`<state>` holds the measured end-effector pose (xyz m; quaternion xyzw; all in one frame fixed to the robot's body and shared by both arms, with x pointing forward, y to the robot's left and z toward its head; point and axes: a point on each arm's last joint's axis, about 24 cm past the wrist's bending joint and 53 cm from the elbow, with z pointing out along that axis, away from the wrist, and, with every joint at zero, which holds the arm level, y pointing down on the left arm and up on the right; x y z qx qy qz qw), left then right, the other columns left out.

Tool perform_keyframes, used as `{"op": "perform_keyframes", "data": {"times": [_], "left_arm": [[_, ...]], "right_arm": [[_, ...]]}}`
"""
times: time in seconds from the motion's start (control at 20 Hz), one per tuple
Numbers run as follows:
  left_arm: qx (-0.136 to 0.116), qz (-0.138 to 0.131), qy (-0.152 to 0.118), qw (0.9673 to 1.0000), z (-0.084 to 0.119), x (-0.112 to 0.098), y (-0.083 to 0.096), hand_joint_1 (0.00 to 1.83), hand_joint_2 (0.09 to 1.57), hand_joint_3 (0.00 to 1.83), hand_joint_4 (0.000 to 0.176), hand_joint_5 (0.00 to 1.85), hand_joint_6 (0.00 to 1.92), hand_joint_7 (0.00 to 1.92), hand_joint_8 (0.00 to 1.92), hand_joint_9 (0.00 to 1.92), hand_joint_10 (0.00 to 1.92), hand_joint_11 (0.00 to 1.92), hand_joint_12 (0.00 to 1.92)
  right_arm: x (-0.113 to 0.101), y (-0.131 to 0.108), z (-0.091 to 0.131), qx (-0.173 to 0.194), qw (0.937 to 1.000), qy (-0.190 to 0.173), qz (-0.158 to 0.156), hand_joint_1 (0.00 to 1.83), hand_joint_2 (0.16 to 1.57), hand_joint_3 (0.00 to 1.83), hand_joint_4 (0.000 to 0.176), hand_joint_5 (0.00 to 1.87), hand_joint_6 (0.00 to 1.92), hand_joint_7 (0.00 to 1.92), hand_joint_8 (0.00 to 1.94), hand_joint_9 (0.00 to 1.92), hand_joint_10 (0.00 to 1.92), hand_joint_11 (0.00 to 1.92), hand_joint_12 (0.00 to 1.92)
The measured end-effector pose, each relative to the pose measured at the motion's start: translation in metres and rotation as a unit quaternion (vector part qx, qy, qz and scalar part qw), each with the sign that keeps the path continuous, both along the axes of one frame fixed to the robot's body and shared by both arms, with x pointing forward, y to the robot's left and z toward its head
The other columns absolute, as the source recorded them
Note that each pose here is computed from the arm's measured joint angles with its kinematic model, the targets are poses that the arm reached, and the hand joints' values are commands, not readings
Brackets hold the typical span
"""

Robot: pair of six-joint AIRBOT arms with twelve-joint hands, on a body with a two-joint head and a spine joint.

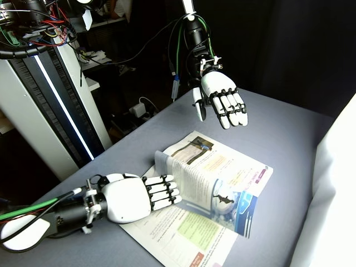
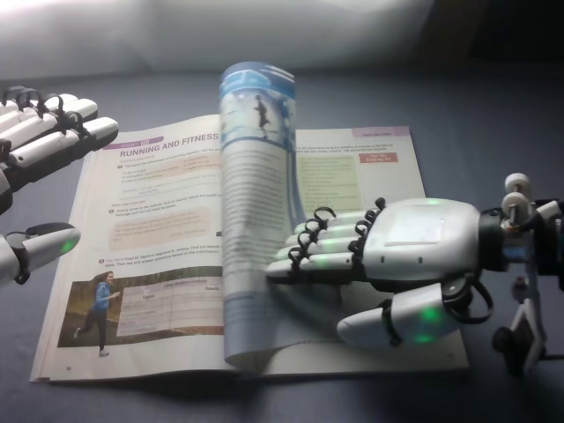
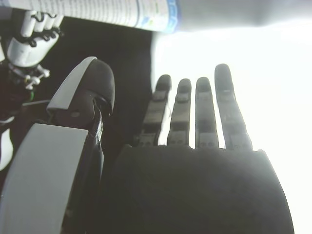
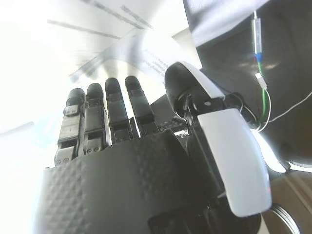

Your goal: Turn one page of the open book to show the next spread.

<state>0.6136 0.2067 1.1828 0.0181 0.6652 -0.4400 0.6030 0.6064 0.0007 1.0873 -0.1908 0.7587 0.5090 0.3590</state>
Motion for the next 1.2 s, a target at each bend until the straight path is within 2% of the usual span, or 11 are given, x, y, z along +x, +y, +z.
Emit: {"op": "perform_keyframes", "data": {"times": [0.05,0.1,0.15,0.3,0.4,0.5,0.65,0.7,1.0,1.1,1.2], "left_arm": [[-0.002,0.002,0.001,1.0,0.0,0.0,0.0,0.28,1.49,0.01,0.0,0.07,0.0,0.0,0.0,0.0,0.0,0.0,0.2],[0.001,0.001,0.0,1.0,0.001,-0.001,0.001,0.19,1.52,0.01,0.0,0.08,0.0,0.0,0.0,0.0,0.0,0.0,0.14],[0.002,0.003,-0.002,1.0,0.001,-0.001,0.003,0.19,1.52,0.01,0.0,0.08,0.0,0.0,0.0,0.0,0.0,0.0,0.14],[0.005,0.01,-0.012,0.9999,0.008,-0.001,0.008,0.03,1.55,0.01,0.0,0.08,0.0,0.0,0.0,0.0,0.0,0.0,0.06],[-0.003,0.019,-0.02,0.9996,0.014,0.001,0.013,0.02,1.55,0.0,0.0,0.06,0.0,0.0,0.0,0.0,0.0,0.0,0.01],[0.0,0.019,-0.024,0.9995,0.016,-0.002,0.015,0.0,1.55,0.0,0.0,0.05,0.0,0.0,0.0,0.0,0.0,0.0,0.0],[0.002,0.027,-0.033,0.9991,0.021,-0.003,0.019,0.0,1.52,0.0,0.007,0.02,0.0,0.0,0.0,0.0,0.0,0.0,0.0],[0.0,0.031,-0.035,0.9989,0.023,-0.002,0.021,0.0,1.53,0.0,0.0,0.05,0.01,0.0,0.0,0.0,0.0,0.01,0.01],[0.0,0.047,-0.041,0.998,0.026,-0.001,0.031,0.0,1.52,0.0,0.0,0.04,0.0,0.0,0.0,0.0,0.0,0.0,0.0],[0.003,0.053,-0.047,0.9975,0.03,-0.001,0.036,0.0,1.51,0.0,0.002,0.04,0.0,0.0,0.0,0.0,0.0,0.0,0.0],[-0.011,0.075,-0.058,0.9954,0.036,-0.002,0.048,0.0,1.5,0.0,0.011,0.03,0.0,0.0,0.0,0.0,0.0,0.0,0.0]], "right_arm": [[0.0,0.003,0.001,0.001,1.0,-0.003,0.002,0.0,1.56,0.02,0.0,0.01,0.0,0.0,0.0,0.0,0.0,0.0,0.0],[0.002,0.011,0.006,0.007,0.9999,-0.012,0.007,0.0,1.56,0.02,0.0,0.02,0.01,0.0,0.0,0.0,0.0,0.0,0.0],[0.003,0.017,0.011,0.013,0.9997,-0.017,0.01,0.0,1.56,0.02,0.0,0.02,0.01,0.0,0.0,0.0,0.0,0.0,0.0],[0.004,0.034,0.022,0.028,0.999,-0.028,0.021,0.0,1.55,0.01,0.0,0.02,0.01,0.0,0.0,0.0,0.0,0.0,0.0],[0.0,0.046,0.024,0.031,0.9982,-0.038,0.035,0.0,1.56,0.01,0.0,0.0,0.0,0.0,0.0,0.0,0.0,0.0,0.0],[-0.003,0.056,0.024,0.031,0.9976,-0.043,0.045,0.0,1.56,0.01,0.0,0.01,0.0,0.0,0.0,0.0,0.0,0.0,0.0],[-0.01,0.076,0.037,0.049,0.9952,-0.052,0.066,0.0,1.57,0.01,0.0,0.0,0.0,0.0,0.0,0.0,0.0,0.0,0.0],[-0.015,0.083,0.046,0.061,0.9935,-0.057,0.078,0.0,1.56,0.01,0.0,0.0,0.0,0.0,0.0,0.0,0.0,0.0,0.0],[-0.033,0.097,0.066,0.085,0.9864,-0.077,0.118,0.0,1.52,0.0,0.0,0.0,0.0,0.0,0.0,0.0,0.0,0.0,0.0],[-0.038,0.101,0.08,0.101,0.9831,-0.083,0.128,0.0,1.48,0.0,0.0,0.0,0.0,0.0,0.0,0.0,0.0,0.0,0.0],[-0.047,0.105,0.1,0.13,0.9772,-0.086,0.144,0.0,1.44,0.0,0.0,0.0,0.0,0.0,0.0,0.0,0.0,0.0,0.0]]}}
